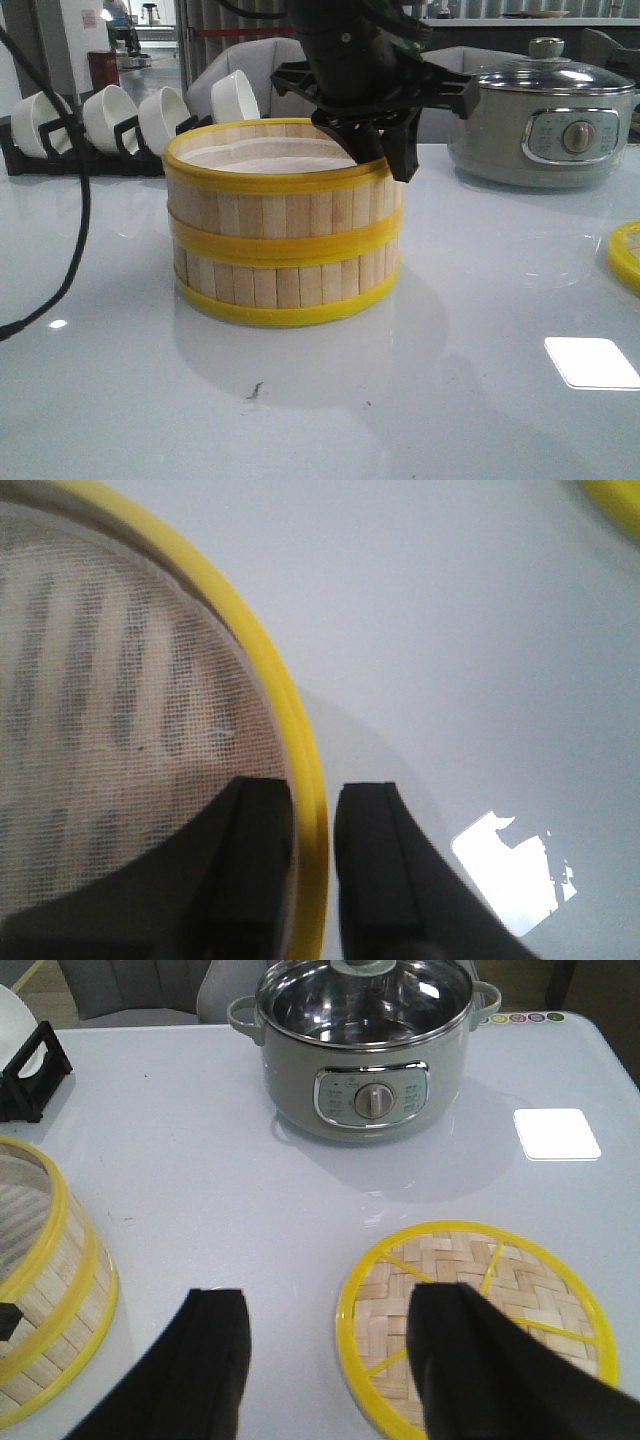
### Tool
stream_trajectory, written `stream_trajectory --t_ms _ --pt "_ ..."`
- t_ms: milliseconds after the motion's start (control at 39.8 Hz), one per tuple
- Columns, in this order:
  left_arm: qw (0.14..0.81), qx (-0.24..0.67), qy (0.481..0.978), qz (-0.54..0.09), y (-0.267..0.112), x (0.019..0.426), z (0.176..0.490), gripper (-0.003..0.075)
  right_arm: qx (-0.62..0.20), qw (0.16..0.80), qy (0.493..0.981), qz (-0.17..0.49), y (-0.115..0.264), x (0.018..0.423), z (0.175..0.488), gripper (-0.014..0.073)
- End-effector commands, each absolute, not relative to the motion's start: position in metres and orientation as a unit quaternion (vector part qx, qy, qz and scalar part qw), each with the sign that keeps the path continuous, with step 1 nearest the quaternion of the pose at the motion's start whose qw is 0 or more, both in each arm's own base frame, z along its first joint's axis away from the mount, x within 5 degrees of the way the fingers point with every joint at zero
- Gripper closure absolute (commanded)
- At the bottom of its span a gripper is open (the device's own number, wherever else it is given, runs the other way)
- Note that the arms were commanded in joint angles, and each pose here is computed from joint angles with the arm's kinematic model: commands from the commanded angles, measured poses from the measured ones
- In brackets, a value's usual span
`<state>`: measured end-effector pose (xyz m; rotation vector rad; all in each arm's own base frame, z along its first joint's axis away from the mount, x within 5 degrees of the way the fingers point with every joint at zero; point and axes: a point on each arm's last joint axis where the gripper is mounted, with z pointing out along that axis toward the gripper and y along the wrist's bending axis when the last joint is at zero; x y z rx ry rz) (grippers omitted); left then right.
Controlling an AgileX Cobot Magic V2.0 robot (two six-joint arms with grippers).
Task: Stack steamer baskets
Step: 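Lower the held basket onto the center basket and open the left gripper, then raise the left gripper away from the stacked baskets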
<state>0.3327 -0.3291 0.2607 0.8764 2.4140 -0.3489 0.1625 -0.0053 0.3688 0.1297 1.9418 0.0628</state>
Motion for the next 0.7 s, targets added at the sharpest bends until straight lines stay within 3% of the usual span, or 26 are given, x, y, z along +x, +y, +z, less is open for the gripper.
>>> stream_trajectory --t_ms 0,277,679 --pt "0.336 0.318 0.871 -0.165 -0.329 0.328 0.306 0.0398 0.053 0.612 0.789 0.023 -0.006 0.163 0.388 0.0128" --pt "0.336 0.323 0.872 -0.154 -0.327 0.327 0.307 0.0398 0.053 0.612 0.789 0.024 -0.006 0.163 0.388 0.0128" --pt "0.399 0.328 0.847 -0.124 -0.318 0.330 0.369 0.0406 0.053 0.608 0.792 0.024 -0.006 0.162 0.388 0.0128"
